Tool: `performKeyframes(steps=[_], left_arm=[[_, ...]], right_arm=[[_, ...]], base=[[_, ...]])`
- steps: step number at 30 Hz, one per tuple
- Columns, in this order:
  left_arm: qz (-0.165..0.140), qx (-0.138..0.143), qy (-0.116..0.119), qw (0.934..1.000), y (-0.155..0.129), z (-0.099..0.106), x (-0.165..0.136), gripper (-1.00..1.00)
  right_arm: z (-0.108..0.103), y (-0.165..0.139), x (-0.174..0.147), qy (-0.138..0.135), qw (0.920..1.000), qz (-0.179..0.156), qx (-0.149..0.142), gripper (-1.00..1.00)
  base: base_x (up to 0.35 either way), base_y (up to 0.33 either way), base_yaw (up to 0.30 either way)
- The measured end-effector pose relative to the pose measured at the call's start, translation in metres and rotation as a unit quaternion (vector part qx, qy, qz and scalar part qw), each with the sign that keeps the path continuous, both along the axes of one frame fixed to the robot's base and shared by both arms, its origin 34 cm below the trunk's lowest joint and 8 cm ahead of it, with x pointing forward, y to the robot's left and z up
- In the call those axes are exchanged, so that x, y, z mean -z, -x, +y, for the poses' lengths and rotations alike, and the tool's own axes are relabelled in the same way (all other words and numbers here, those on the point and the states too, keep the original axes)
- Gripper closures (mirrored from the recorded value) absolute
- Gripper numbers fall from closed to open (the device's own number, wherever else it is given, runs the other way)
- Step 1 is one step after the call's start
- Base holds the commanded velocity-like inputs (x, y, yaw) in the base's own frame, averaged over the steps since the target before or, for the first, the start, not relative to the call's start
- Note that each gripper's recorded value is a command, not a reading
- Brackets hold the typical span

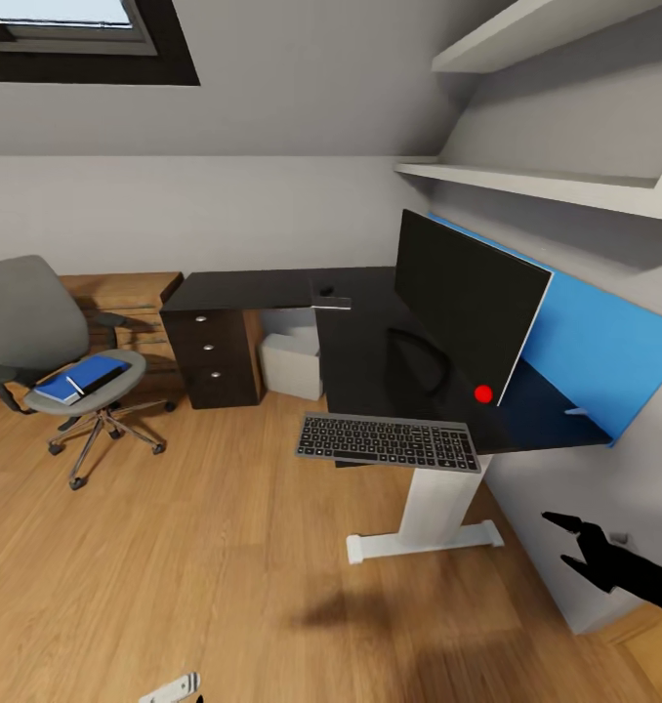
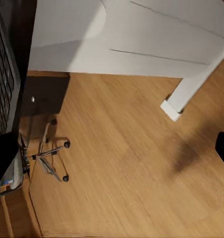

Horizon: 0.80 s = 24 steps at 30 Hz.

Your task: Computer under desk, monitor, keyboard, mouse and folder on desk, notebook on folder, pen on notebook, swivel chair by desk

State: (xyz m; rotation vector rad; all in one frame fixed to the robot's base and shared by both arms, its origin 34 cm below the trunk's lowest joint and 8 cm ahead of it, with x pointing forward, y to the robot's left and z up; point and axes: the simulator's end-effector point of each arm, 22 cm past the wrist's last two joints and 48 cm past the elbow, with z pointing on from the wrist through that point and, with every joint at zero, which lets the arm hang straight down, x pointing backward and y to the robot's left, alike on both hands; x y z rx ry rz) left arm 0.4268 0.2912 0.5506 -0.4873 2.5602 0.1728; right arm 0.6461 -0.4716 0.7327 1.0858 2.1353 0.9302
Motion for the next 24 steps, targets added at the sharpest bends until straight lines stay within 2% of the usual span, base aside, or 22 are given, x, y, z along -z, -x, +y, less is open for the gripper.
performKeyframes(steps=[5, 9, 19, 24], left_arm=[[0.003, 0.006, -0.001, 1.0000, 0.003, -0.003, 0.002, -1.00], [0.005, 0.007, -0.001, 1.0000, 0.004, -0.003, 0.003, -1.00], [0.011, 0.010, -0.001, 0.9999, 0.010, -0.005, 0.007, -1.00], [0.015, 0.025, 0.001, 0.9996, 0.012, -0.015, 0.009, -1.00]], right_arm=[[0.001, -0.005, -0.008, 0.016, 0.9992, -0.032, -0.017, -1.00], [0.003, -0.009, -0.016, 0.015, 0.9980, -0.056, -0.025, -1.00], [0.005, -0.015, -0.037, -0.001, 0.9943, -0.101, -0.036, -1.00], [0.002, -0.012, -0.057, -0.027, 0.9887, -0.141, -0.043, -1.00]], base=[[0.000, -0.010, 0.000], [0.000, -0.003, 0.000], [0.000, 0.000, 0.000], [0.000, 0.000, 0.000]])
